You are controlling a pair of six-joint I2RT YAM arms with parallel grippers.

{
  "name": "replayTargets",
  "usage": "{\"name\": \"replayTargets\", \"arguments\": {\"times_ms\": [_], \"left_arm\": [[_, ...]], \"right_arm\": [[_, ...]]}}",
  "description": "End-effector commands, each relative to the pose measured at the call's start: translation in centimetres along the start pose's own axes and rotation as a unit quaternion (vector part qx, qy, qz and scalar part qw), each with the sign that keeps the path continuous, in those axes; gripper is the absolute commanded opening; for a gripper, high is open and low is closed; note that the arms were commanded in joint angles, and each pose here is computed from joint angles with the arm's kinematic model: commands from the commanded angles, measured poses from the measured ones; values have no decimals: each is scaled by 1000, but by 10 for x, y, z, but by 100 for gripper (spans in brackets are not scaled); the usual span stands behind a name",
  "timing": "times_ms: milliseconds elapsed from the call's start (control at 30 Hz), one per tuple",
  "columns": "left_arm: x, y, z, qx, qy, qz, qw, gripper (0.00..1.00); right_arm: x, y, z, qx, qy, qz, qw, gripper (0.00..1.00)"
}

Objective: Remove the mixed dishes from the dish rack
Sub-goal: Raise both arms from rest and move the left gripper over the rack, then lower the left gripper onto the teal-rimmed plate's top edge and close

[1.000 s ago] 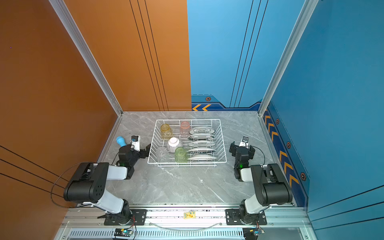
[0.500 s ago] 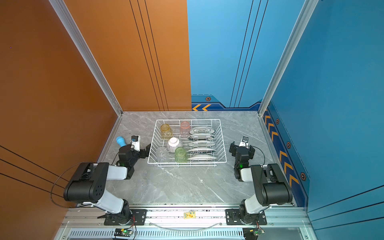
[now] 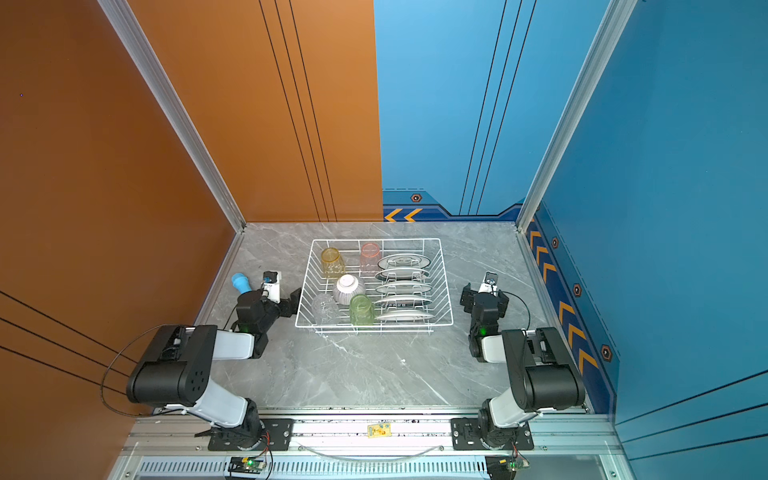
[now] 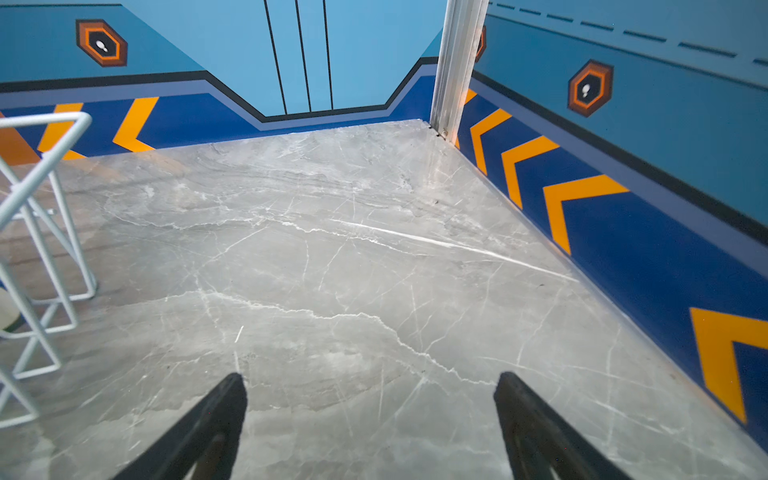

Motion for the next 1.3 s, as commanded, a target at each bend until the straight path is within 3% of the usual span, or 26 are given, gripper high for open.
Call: {"name": "replayTargets", "arguments": {"times_ms": [0,167,333,467,667,800,933,1100,1267], "left_arm": [[7,-1,-24,10,-24,-13,1000,69],[-24,-16,-72,28,-28,-7,999,54],[-86,-44,-133,2,-12,9,1000,54],[-137,-53,-179,-6,-2,61,998,55],[-215,-35,-204,56,89,115,988,52],[-264,-17,-210,78,182,133,971,54],[-299,-2,-202,115,248,177,946,54],[-328,1,-183,161,303,264,901,48],[-346,5,-167,188,329,306,873,45]], "right_arm": [[-3,2,-16,12,7,-10,1000,87],[-22,-12,-52,9,31,-12,999,86],[-42,-37,-101,35,60,-25,997,86],[-41,-55,-138,72,91,-75,990,89],[-27,-71,-165,131,92,-146,976,89],[-18,-77,-169,164,96,-182,965,89],[-4,-80,-172,181,98,-223,953,82],[19,-84,-176,194,83,-272,939,75],[36,-82,-179,200,52,-281,937,75]]}}
Point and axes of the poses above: each gripper's point midway between its finger pads, its own y axis out along the fingers, its own x axis along the line the jaws close on, z = x × y, the point moved 3 cm from there along -y, back along the fingers, and after that the axes turned 10 degrees about -y, right-handed, at the moved point
